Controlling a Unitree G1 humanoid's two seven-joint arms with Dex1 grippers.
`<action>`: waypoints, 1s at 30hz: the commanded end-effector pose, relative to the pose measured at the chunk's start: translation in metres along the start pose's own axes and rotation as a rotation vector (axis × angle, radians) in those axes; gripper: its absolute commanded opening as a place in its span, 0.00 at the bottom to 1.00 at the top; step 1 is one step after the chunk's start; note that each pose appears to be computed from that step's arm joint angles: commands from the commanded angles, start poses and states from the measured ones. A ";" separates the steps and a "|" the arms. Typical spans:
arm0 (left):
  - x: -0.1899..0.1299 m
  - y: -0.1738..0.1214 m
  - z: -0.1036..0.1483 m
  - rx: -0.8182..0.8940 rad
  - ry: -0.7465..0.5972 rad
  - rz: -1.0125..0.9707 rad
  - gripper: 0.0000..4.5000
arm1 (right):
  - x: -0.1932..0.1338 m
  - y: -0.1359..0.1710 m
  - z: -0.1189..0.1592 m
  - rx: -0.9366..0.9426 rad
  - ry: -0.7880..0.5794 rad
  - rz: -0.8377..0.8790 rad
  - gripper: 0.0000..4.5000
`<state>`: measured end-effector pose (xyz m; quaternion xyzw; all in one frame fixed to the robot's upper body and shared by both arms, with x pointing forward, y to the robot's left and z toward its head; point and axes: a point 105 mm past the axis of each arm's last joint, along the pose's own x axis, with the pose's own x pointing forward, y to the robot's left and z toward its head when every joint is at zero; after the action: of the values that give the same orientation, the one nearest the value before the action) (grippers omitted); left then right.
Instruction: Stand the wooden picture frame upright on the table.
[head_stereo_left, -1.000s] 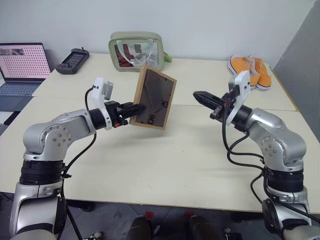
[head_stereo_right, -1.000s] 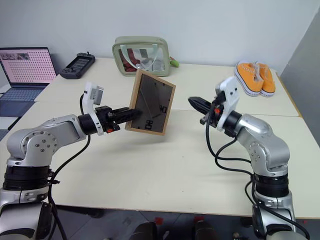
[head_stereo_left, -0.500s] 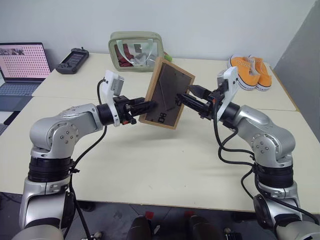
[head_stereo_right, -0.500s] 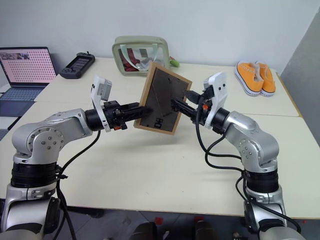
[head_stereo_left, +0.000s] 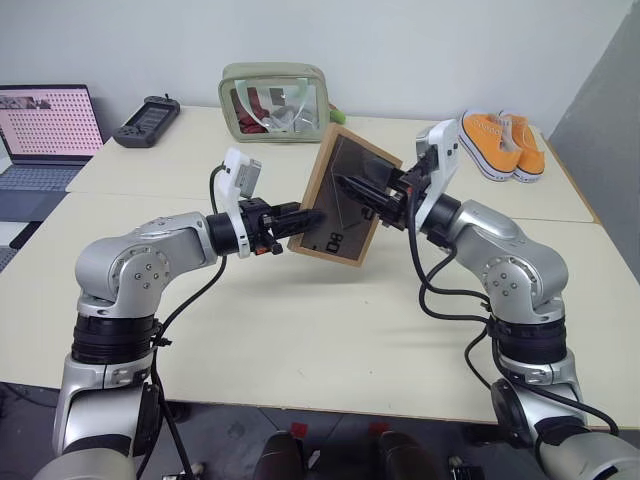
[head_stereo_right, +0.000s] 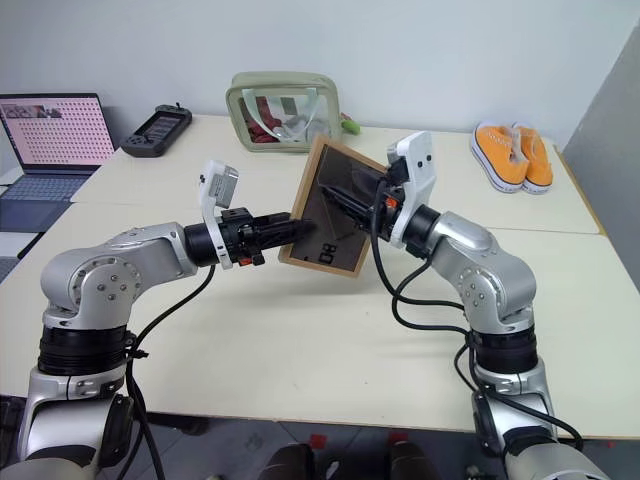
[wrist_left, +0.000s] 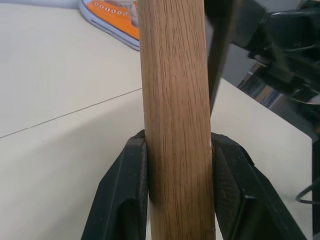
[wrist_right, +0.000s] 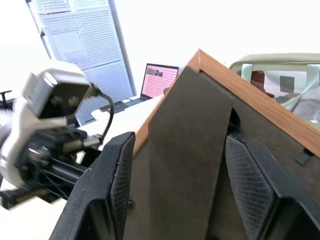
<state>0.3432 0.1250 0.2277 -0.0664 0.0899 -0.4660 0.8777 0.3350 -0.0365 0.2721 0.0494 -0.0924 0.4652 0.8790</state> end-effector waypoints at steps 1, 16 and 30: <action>0.000 0.009 0.017 0.040 -0.050 0.021 0.30 | -0.009 0.015 0.022 -0.036 -0.074 0.029 0.62; 0.015 -0.011 0.037 0.030 -0.073 -0.078 0.30 | -0.019 -0.021 -0.010 -0.160 0.077 -0.092 0.62; 0.008 -0.002 0.032 -0.035 -0.080 -0.036 0.30 | -0.104 -0.068 -0.024 -0.531 0.361 -0.157 0.62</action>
<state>0.3559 0.1137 0.2419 -0.1004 0.0927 -0.4747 0.8695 0.3437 -0.1501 0.2043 -0.2200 -0.0005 0.3628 0.9055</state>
